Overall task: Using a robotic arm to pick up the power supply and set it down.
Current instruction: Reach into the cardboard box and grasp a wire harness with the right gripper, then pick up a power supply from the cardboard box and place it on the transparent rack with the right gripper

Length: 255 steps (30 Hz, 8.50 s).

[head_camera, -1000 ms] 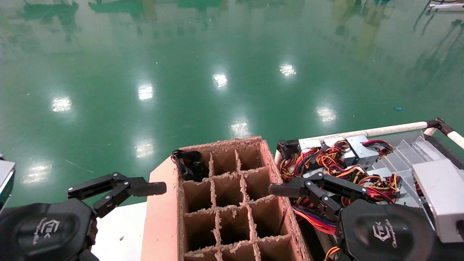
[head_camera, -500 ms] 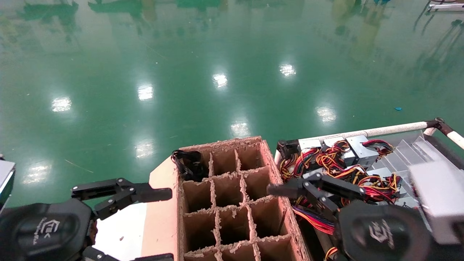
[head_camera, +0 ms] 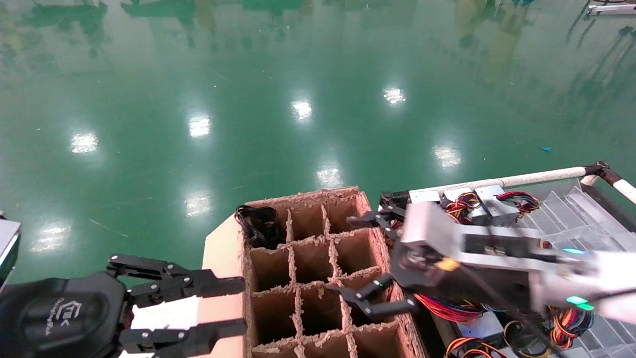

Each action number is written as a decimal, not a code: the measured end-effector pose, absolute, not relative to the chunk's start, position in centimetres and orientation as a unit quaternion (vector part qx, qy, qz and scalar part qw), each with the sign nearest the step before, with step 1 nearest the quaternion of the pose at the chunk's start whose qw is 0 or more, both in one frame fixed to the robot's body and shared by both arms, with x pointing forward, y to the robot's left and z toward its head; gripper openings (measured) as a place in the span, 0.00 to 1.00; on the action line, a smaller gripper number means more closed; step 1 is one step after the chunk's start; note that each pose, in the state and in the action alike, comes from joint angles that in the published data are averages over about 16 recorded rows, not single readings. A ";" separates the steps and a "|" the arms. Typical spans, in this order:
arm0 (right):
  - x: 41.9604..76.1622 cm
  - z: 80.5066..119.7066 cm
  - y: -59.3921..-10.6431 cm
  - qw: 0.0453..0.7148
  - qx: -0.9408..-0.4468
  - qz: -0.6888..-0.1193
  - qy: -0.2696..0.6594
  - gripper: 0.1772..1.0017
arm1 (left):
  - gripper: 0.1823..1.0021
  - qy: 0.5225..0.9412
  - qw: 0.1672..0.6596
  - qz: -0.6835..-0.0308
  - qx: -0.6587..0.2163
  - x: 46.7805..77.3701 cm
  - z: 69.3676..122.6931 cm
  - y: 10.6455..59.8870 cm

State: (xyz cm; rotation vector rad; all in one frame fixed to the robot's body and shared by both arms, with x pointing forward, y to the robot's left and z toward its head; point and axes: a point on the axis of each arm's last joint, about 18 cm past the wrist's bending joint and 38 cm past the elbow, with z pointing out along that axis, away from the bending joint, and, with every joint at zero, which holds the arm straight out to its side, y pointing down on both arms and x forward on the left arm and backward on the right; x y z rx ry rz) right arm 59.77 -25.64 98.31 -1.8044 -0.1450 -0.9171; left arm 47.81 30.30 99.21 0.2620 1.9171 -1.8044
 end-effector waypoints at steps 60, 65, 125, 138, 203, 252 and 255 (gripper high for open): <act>72.3 98.6 -5.4 0.114 -0.688 -0.612 -0.373 0.88 | 0.25 0.702 0.245 -0.661 0.096 47.8 99.2 30.3; 72.5 98.6 -5.5 0.106 -0.695 -0.609 -0.366 0.79 | 0.36 0.702 0.245 -0.661 0.096 47.8 99.2 30.3; 72.8 98.9 -6.0 0.109 -0.681 -0.629 -0.359 0.09 | 1.00 0.702 0.245 -0.661 0.096 47.8 99.2 30.3; 72.5 98.6 -5.6 0.093 -0.657 -0.632 -0.400 0.33 | 1.00 0.702 0.245 -0.661 0.096 47.8 99.2 30.3; 65.7 106.9 -12.9 0.130 -0.621 -0.665 -0.394 0.03 | 1.00 0.702 0.245 -0.661 0.096 47.8 99.2 30.3; 43.1 116.2 -48.9 0.087 -0.577 -0.798 -0.151 0.02 | 1.00 0.702 0.245 -0.661 0.096 47.8 99.2 30.3; 41.5 115.1 -50.7 0.077 -0.583 -0.797 -0.134 0.02 | 1.00 0.702 0.245 -0.661 0.096 47.8 99.2 30.3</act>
